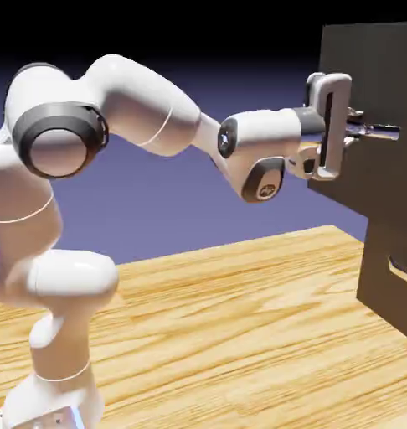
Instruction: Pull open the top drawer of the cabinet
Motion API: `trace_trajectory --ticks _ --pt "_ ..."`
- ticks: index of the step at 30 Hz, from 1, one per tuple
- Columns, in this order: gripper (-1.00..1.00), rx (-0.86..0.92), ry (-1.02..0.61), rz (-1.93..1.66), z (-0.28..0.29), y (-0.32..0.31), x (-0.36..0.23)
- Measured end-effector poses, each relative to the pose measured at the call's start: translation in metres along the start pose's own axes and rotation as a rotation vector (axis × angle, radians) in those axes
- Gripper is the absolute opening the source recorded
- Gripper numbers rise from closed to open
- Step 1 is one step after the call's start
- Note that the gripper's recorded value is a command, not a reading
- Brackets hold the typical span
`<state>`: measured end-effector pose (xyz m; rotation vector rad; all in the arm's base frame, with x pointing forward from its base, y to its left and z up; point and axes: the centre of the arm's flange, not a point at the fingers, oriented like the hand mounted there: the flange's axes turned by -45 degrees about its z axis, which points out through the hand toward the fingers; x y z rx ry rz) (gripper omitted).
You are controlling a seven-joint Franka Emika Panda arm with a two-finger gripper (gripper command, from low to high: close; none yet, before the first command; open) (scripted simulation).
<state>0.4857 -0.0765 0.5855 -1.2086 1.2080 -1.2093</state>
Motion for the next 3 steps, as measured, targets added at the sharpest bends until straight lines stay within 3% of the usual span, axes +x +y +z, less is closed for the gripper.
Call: trace_trajectory --ticks 1,3 --pt "1.00 0.000 0.000 0.000 -0.0007 0.0000 0.0000" --pt "1.00 -0.001 0.000 0.000 -0.0006 0.0002 -0.0001"
